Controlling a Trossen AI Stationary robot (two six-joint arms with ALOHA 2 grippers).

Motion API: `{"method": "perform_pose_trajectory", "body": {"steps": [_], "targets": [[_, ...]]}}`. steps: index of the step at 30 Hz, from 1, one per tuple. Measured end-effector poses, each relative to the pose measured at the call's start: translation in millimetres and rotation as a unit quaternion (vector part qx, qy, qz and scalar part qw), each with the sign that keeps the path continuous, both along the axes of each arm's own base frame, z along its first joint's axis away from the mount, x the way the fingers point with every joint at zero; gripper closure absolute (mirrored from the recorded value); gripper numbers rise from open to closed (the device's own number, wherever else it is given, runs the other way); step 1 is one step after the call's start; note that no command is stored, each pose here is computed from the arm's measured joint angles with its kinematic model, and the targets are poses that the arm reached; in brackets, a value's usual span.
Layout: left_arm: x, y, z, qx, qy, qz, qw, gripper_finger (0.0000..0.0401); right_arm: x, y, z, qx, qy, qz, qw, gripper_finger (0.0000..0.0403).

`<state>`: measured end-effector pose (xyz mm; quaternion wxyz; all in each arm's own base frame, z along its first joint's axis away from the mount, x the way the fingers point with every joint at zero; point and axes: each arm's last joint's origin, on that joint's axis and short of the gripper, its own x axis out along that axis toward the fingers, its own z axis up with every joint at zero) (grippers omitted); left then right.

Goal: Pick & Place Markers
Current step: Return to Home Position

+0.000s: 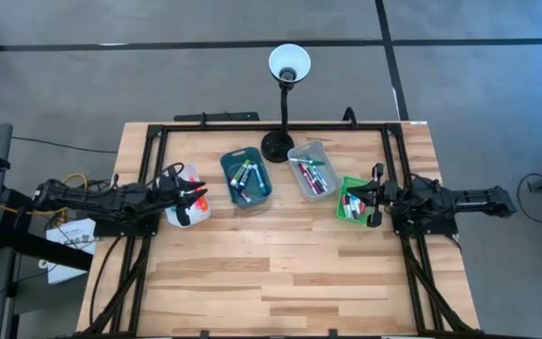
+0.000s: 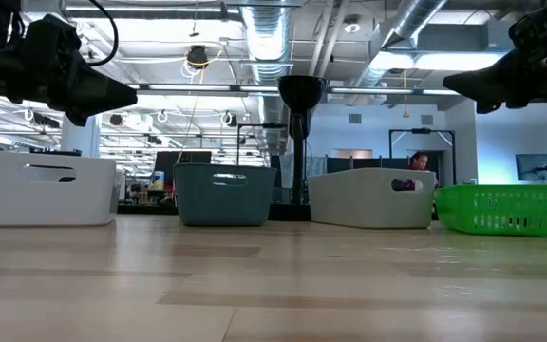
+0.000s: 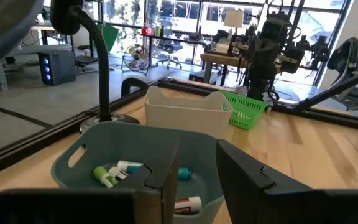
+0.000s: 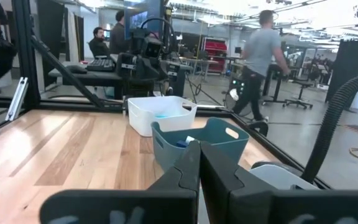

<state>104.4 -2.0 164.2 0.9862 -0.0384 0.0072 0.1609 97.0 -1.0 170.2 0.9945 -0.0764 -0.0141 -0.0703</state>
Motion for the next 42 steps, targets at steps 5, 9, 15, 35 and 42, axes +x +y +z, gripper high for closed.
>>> {"method": "perform_pose_trajectory", "body": {"steps": [5, 9, 15, 35, 42], "targets": [[1.3, -0.2, -1.3, 0.001, 0.009, 0.0, 1.0, 0.0297, 0.0, 0.0, 0.0, 0.0, 0.0, 0.0, 1.0, 0.0403], [2.2, -0.3, -2.4, 0.002, 0.015, 0.0, 1.0, 0.0297, 0.0, 0.0, -0.1, 0.0, 0.001, 0.0, 1.0, 0.0403], [3.3, -0.5, -4.0, 0.003, 0.024, 0.0, 1.0, 0.0297, 0.0, 0.0, -0.1, 0.0, 0.0, 0.0, 1.0, 0.0403], [3.5, -0.5, -3.0, 0.003, 0.019, 0.0, 1.0, 0.0297, 0.0, 0.0, 0.2, 0.0, -0.001, -0.001, 1.0, 0.0403], [3.5, -0.5, -2.7, 0.002, 0.018, 0.0, 1.0, 0.0297, 0.0, 0.0, 0.3, 0.0, -0.001, -0.001, 1.0, 0.0403]]}}
